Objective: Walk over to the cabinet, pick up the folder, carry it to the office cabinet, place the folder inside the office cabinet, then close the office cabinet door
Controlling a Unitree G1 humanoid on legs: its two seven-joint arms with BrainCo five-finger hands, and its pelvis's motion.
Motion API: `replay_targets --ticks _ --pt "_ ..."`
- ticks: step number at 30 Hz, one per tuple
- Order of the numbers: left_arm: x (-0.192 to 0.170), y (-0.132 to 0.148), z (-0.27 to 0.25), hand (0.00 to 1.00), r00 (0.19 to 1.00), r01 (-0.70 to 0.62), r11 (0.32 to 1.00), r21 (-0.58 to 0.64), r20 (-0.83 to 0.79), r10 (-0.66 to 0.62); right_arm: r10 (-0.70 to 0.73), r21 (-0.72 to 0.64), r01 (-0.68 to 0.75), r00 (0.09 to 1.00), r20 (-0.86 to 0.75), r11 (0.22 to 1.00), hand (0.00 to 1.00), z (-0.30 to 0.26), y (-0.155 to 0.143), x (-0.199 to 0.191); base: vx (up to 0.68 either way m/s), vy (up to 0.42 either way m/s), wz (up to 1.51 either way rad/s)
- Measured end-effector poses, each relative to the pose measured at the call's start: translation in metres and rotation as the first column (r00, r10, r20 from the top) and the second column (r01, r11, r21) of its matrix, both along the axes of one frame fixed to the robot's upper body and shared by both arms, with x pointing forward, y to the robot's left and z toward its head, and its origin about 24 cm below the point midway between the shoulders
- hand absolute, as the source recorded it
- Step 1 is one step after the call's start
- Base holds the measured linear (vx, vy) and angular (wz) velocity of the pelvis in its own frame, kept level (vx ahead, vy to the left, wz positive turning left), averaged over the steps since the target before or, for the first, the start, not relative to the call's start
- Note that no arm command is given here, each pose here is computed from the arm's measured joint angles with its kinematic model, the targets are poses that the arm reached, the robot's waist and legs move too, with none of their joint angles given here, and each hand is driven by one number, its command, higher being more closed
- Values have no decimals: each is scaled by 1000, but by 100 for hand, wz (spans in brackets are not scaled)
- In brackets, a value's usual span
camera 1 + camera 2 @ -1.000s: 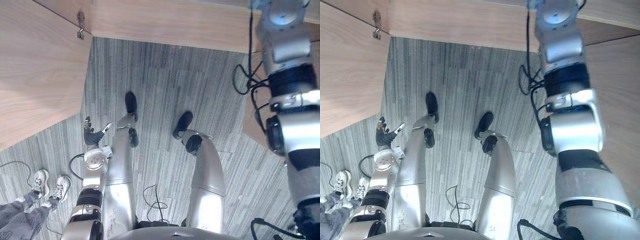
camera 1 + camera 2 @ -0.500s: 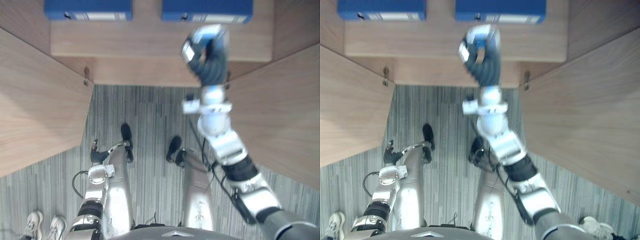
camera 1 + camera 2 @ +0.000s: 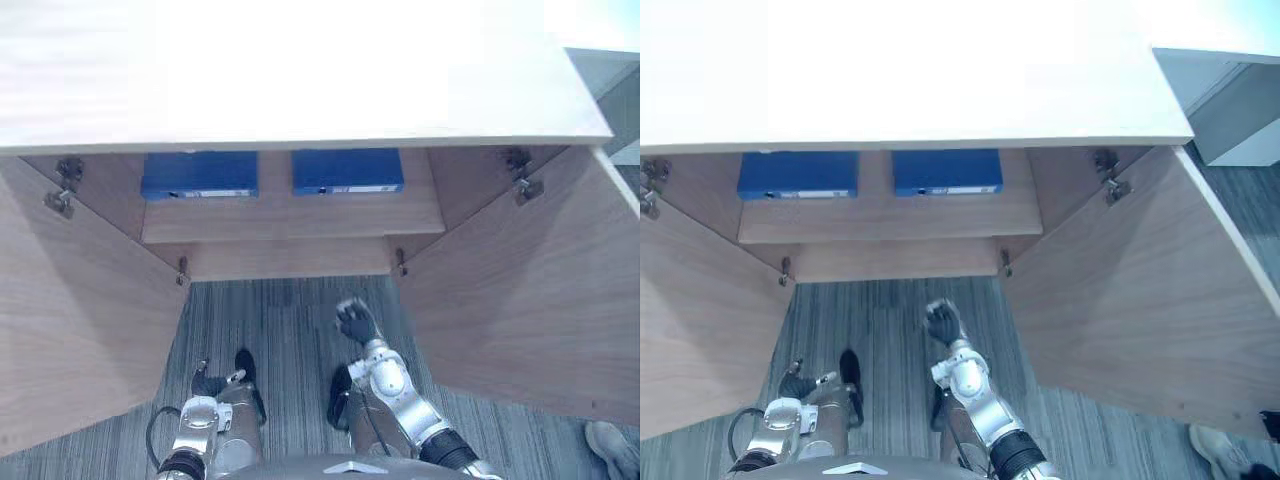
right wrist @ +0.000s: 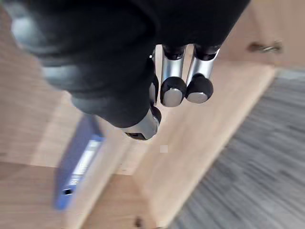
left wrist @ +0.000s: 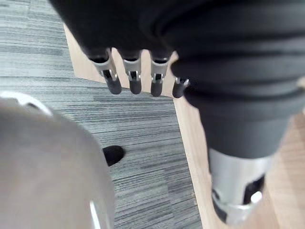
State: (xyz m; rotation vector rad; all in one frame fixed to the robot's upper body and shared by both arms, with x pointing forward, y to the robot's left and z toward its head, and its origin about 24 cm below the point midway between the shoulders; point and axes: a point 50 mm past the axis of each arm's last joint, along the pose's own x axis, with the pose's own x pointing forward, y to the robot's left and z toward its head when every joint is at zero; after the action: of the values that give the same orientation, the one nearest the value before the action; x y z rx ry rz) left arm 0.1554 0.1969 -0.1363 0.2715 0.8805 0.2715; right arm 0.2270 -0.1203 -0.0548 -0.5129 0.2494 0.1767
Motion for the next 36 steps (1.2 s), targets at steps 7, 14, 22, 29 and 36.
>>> replay_targets --ticks 7,14,22,29,36 --pt "-26 8 -11 0 992 50 998 38 -115 -45 -170 -165 121 929 -330 979 0 -62 -44 -45 75 49 -6" --pt "-29 2 -14 0 986 88 996 13 -141 -85 -307 -196 242 835 -457 950 0 -81 -60 -73 0 41 -6" --pt "-38 -7 -19 0 975 128 992 -6 -180 -127 -429 -167 404 740 -518 899 0 -88 -73 -89 -3 24 0" --pt "-41 -8 -21 0 974 122 992 -17 -193 -123 -438 -150 421 758 -483 894 0 -82 -75 -83 17 29 -24" --pt "-47 -10 -22 0 966 150 988 -20 -211 -151 -549 -11 556 817 -177 831 0 -25 -96 -58 19 21 -44"
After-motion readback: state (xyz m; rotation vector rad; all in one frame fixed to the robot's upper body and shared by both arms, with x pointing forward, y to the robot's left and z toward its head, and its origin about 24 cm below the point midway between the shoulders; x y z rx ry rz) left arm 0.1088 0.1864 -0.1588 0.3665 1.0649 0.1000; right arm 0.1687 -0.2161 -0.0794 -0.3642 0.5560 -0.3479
